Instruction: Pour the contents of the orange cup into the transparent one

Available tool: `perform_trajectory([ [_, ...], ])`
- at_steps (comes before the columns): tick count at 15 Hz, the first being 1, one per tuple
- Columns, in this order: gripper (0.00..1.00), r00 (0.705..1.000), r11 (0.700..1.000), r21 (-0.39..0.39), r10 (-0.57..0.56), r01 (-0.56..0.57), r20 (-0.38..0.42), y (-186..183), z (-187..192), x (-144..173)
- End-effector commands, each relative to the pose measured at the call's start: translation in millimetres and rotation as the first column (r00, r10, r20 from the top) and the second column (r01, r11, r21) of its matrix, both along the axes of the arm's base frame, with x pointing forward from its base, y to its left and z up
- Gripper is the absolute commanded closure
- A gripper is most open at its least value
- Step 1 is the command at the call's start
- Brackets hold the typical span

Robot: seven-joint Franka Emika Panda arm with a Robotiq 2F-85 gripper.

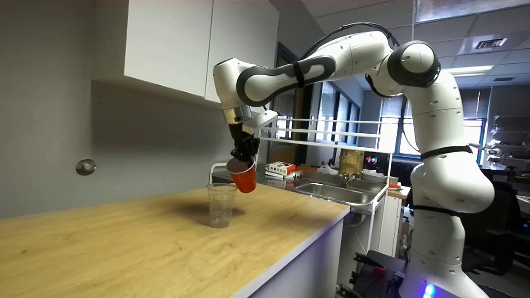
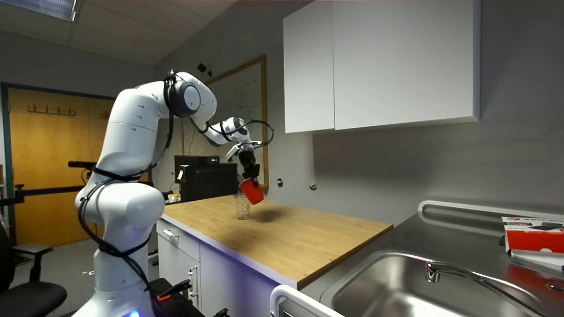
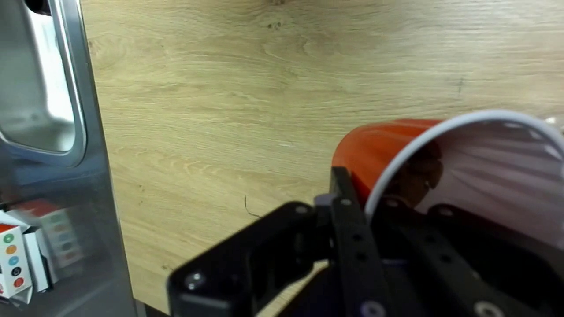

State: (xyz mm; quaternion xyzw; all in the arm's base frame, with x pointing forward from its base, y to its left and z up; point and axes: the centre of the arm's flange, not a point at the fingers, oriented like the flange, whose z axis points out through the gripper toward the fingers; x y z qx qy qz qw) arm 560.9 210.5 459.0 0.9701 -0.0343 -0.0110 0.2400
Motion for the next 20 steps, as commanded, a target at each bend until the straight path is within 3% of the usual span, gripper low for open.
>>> perform_trajectory([
  [1,0.96,1.000,0.995,-0.094,0.022,-0.022,0.002,33.3,-12.8,-2.4],
  [9,0.96,0.992,0.931,-0.359,0.098,-0.064,0.077,62.7,-37.3,-8.7],
  [16,0.96,0.996,0.927,-0.372,0.071,-0.049,0.046,81.9,-8.7,-11.2],
  [20,0.96,0.993,0.915,-0.401,0.079,-0.039,0.085,103.3,9.1,-10.9],
])
